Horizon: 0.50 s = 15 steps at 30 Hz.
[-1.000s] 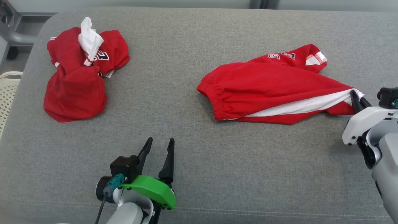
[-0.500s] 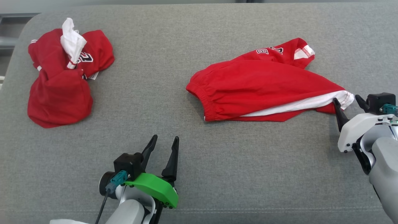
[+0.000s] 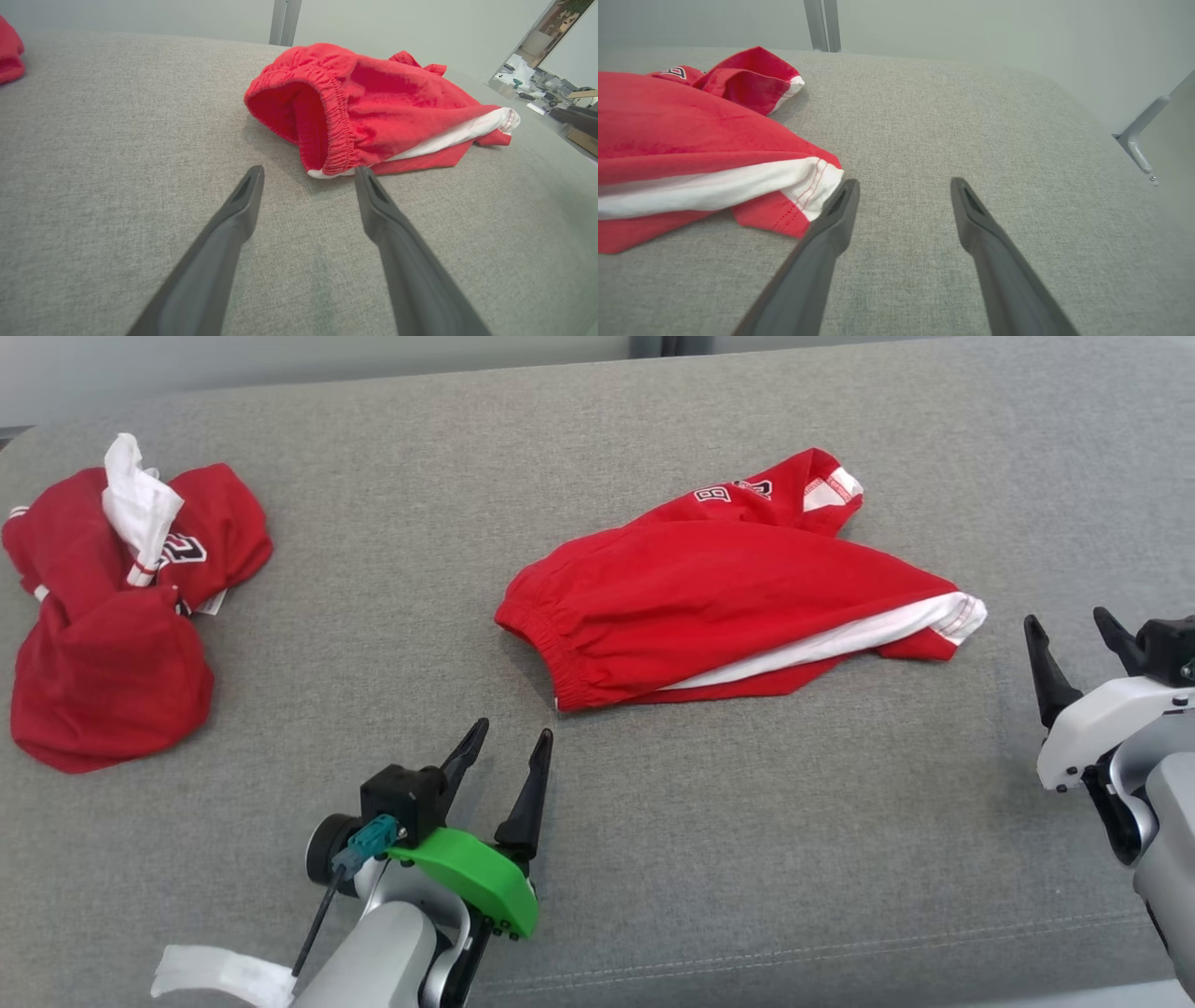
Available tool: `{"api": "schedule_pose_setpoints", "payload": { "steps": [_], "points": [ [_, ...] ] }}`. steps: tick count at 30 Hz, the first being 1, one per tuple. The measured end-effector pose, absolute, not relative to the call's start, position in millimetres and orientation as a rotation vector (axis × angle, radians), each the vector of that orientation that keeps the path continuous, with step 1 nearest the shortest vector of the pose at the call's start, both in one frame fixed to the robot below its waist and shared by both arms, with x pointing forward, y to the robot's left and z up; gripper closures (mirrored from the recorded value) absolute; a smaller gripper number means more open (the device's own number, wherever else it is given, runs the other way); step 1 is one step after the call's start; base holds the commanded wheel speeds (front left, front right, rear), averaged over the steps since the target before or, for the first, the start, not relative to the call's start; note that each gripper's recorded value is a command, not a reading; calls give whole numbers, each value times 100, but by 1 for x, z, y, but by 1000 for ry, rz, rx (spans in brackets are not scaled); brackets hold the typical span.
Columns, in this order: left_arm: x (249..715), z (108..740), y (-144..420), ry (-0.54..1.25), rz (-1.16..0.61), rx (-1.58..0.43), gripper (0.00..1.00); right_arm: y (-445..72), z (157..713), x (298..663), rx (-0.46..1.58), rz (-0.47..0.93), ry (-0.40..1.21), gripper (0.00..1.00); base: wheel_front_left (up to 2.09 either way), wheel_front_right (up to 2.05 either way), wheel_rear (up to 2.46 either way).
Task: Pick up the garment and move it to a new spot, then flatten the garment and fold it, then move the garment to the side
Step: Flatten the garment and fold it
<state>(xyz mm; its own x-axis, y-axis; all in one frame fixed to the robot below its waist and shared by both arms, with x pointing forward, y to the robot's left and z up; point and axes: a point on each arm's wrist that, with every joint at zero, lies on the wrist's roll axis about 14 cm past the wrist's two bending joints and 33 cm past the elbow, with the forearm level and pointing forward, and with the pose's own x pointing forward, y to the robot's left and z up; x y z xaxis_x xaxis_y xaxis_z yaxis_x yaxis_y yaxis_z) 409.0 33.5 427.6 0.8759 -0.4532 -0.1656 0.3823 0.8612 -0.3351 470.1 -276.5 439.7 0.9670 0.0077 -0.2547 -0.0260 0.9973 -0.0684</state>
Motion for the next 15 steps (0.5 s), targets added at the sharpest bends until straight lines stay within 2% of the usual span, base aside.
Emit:
{"api": "schedule_pose_setpoints", "payload": {
  "steps": [12, 13, 14, 15],
  "points": [
    [432, 419, -3, 320, -529, -330, 0, -283, 471, 445, -24, -24, 122, 0, 0, 0, 0],
    [434, 418, -4, 324, -531, -331, 5, -283, 472, 443, -25, -24, 117, 0, 0, 0, 0],
    [436, 418, -5, 327, -531, -329, 31, -282, 473, 442, -24, -24, 112, 0, 0, 0, 0],
    [437, 416, -5, 333, -531, -326, 52, -281, 474, 441, -23, -23, 105, 0, 0, 0, 0]
  ]
}}
